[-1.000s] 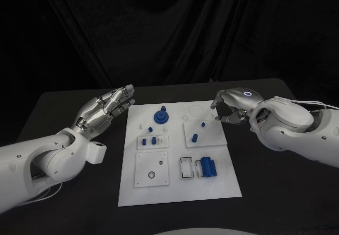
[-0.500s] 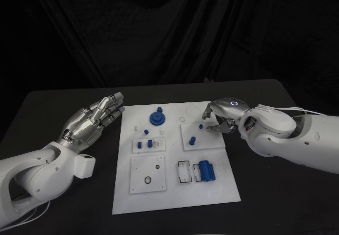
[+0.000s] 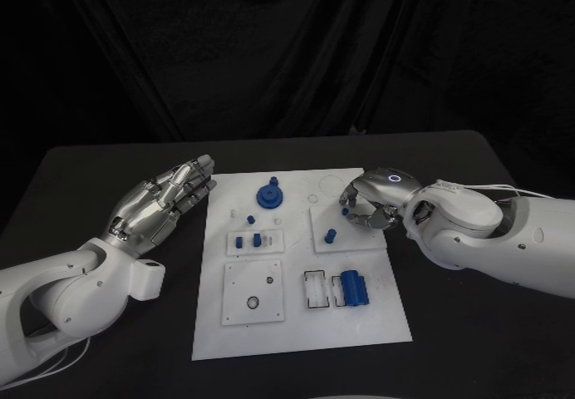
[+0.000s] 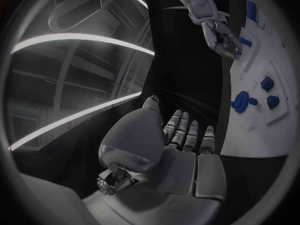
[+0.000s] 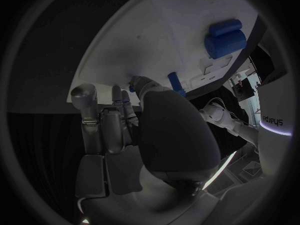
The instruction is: Assemble the parts on the task board
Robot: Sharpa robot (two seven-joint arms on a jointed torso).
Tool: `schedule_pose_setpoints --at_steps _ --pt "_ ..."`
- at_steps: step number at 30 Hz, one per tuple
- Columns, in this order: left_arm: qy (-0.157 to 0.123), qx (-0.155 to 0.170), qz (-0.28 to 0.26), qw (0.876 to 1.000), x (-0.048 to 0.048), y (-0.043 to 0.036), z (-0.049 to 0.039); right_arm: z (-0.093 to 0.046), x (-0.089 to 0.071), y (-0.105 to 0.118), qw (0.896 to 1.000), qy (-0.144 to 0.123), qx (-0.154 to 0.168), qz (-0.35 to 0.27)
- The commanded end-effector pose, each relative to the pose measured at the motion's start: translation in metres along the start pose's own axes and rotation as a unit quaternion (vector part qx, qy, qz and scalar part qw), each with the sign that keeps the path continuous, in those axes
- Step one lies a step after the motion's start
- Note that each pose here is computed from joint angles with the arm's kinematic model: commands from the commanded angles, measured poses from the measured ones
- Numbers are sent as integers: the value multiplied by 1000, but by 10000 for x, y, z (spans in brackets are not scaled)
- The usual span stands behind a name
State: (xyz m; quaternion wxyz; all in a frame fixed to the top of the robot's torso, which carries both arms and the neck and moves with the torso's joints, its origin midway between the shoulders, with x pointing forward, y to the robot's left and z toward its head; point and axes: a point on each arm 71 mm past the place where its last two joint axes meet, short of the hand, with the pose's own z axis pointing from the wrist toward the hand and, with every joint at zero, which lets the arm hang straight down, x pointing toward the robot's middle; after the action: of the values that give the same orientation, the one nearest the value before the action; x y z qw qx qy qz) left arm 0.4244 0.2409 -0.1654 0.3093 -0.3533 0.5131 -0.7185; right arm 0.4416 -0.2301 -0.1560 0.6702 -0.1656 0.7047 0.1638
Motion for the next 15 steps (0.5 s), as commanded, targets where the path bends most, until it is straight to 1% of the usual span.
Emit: schedule_pose_setpoints --at_steps 1,11,15 --pt "9 102 -12 995 19 -142 -7 -2 6 27 1000 -7 -9 5" --pt "14 99 -15 995 26 -127 14 15 59 46 1000 -1 -11 16" --pt "15 98 -17 995 29 -126 16 11 81 64 1000 -3 -15 20"
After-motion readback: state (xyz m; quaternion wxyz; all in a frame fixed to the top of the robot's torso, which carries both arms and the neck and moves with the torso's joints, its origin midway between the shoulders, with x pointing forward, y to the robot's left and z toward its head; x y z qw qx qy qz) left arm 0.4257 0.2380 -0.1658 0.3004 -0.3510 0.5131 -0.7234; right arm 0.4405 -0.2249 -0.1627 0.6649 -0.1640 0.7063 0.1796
